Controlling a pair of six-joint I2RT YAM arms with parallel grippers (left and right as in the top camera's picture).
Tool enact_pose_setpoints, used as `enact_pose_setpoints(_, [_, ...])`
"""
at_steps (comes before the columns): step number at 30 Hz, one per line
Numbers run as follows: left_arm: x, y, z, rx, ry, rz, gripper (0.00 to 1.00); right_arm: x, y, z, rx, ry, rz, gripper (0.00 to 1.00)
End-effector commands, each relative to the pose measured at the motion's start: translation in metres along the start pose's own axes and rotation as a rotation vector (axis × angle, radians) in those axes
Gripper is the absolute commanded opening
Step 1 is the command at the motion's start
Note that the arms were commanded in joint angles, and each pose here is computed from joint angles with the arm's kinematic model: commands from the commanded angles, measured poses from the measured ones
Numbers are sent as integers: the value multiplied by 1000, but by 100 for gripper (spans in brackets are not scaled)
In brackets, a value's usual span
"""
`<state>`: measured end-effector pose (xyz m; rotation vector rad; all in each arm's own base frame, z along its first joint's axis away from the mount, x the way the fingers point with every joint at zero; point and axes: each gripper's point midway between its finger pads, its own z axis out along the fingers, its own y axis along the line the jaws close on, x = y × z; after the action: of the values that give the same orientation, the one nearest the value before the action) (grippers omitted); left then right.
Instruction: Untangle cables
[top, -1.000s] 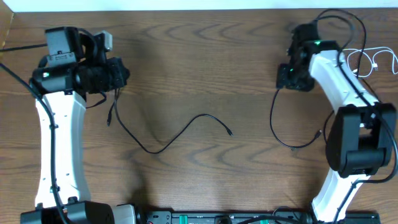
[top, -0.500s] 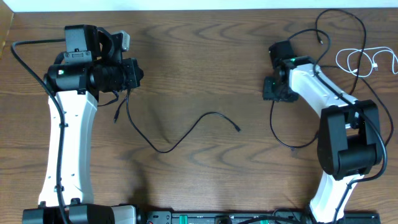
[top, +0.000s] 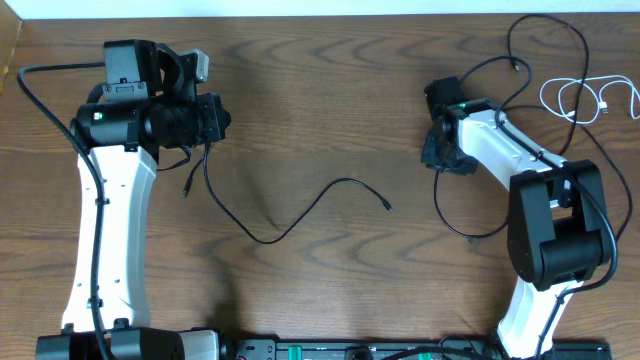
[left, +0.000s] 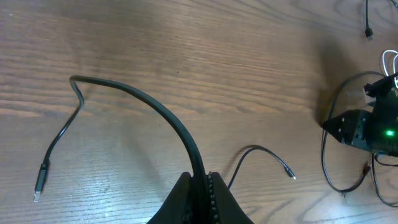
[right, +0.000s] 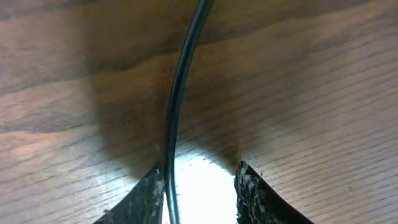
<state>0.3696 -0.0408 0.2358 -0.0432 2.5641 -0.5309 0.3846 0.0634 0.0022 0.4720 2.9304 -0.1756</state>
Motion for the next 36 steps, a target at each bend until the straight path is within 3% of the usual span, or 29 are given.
enact_pose_setpoints(1, [3,3,4,-12,16,-20,8,9,5,4,-31,30,17,29])
enact_pose_setpoints(9, [4,3,4,-12,16,-20,7,33,8,18,-75,95,9,22])
enact_pose_setpoints(13, [4,3,4,-12,16,-20,8,28,3,20,-81,83,-11,1])
enact_pose_setpoints(22, [7,3,4,-13,29,-26,8,-19,-16,6,-188,42,-36,1])
enact_pose_setpoints(27, [7,3,4,-13,30,-27,8,-87,-70,-48,-195,-86,3,1])
enact_pose_setpoints(30, [7,3,4,-13,29,-27,8,-146,-142,-116,-182,-253,141,1])
enact_pose_setpoints(36, [6,3,4,-13,26,-33,8,-191,-278,-208,-97,-492,361,1])
